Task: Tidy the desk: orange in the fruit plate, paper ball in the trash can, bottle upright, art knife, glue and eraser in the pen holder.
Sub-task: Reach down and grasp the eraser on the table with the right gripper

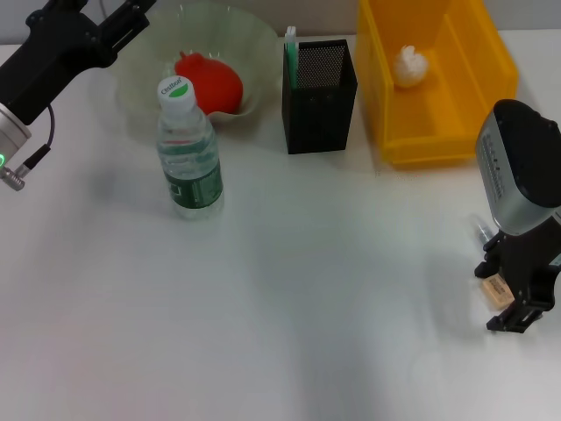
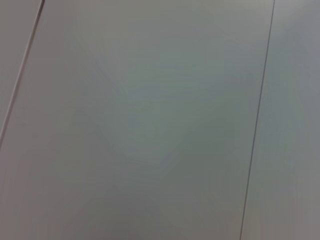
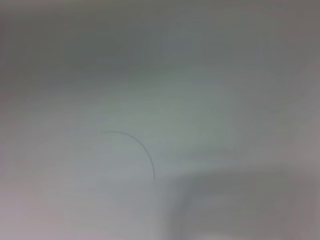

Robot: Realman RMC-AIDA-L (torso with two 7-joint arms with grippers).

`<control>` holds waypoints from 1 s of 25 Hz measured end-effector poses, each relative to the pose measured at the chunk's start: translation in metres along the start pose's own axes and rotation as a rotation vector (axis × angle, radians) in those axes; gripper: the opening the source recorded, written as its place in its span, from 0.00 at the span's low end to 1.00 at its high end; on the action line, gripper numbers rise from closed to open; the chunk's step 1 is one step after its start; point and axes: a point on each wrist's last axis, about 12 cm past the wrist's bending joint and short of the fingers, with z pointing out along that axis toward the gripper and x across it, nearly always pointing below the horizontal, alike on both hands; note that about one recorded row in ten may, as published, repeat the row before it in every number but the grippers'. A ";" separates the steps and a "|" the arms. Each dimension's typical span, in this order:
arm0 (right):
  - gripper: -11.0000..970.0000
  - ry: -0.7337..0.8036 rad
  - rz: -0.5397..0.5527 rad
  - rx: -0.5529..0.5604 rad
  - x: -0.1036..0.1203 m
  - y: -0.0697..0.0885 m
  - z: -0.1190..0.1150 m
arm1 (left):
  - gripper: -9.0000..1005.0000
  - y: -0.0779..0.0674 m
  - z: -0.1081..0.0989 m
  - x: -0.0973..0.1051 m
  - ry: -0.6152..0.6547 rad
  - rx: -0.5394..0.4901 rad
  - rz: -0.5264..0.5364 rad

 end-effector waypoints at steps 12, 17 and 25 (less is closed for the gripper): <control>0.65 0.008 0.039 0.002 0.002 -0.002 -0.001 | 0.80 0.001 0.001 -0.001 -0.004 -0.001 0.003; 0.47 0.030 0.052 0.011 0.005 -0.003 0.000 | 0.80 0.000 0.002 -0.002 -0.006 0.002 0.005; 0.44 0.033 0.063 0.011 0.006 -0.003 0.001 | 0.80 0.000 0.002 -0.002 -0.007 0.002 0.008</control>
